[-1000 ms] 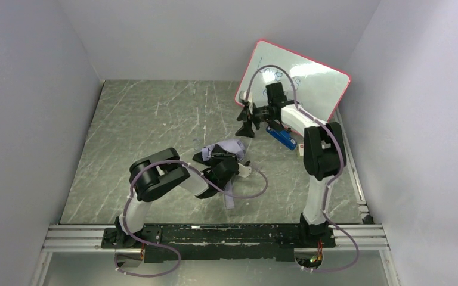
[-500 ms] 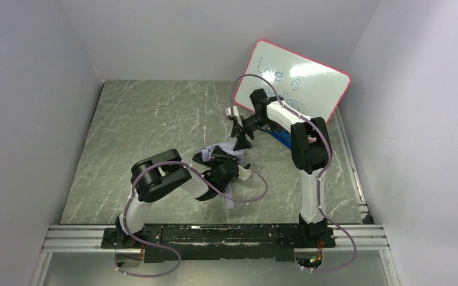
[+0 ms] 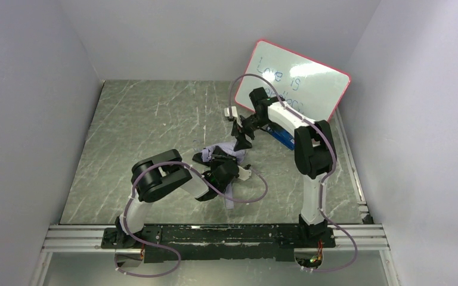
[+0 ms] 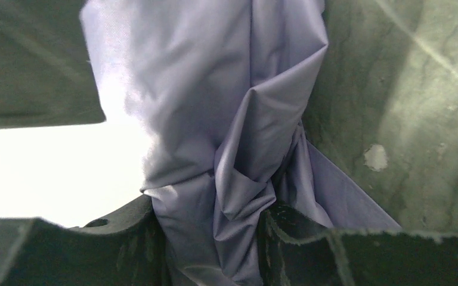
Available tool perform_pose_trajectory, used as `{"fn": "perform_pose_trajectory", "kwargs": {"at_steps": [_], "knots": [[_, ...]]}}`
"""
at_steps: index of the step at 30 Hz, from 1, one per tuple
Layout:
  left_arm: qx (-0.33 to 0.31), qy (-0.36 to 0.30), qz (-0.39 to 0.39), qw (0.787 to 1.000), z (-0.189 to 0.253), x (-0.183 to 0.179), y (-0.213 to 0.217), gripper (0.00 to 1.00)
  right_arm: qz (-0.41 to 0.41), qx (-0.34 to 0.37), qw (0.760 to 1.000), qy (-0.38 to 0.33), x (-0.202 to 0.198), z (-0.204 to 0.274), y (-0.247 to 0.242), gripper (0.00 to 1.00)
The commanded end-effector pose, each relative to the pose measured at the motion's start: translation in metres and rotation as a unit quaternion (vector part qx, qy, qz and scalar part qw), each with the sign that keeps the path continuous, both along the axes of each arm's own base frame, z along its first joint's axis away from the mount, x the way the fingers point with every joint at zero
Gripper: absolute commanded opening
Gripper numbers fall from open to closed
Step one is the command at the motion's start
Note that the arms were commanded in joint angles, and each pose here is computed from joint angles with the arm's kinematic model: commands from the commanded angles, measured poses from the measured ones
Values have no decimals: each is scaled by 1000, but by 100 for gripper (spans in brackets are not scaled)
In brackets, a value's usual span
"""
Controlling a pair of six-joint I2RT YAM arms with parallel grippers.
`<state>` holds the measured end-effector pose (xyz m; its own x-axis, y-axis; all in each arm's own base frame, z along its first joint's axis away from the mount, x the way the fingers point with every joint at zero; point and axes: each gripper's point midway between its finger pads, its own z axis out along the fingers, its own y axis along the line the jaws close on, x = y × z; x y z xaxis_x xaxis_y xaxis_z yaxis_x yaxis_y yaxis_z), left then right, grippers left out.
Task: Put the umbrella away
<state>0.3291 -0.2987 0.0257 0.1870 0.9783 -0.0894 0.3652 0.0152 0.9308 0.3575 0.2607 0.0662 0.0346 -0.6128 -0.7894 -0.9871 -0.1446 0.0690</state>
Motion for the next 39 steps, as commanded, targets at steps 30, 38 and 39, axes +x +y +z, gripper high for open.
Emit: {"fn": "perform_pose_trajectory", "kwargs": {"at_steps": [30,38,39], "knots": [[129,112,-23,985,-81,-38,39,5,-12,-84,996,11,-16,-29,-6,77],[128,111,-25,985,-80,-40,38,5,8,-119,992,26,-25,-55,0,69],[125,111,-24,986,-79,-40,38,5,10,-125,992,31,-28,-59,-1,65]]}}
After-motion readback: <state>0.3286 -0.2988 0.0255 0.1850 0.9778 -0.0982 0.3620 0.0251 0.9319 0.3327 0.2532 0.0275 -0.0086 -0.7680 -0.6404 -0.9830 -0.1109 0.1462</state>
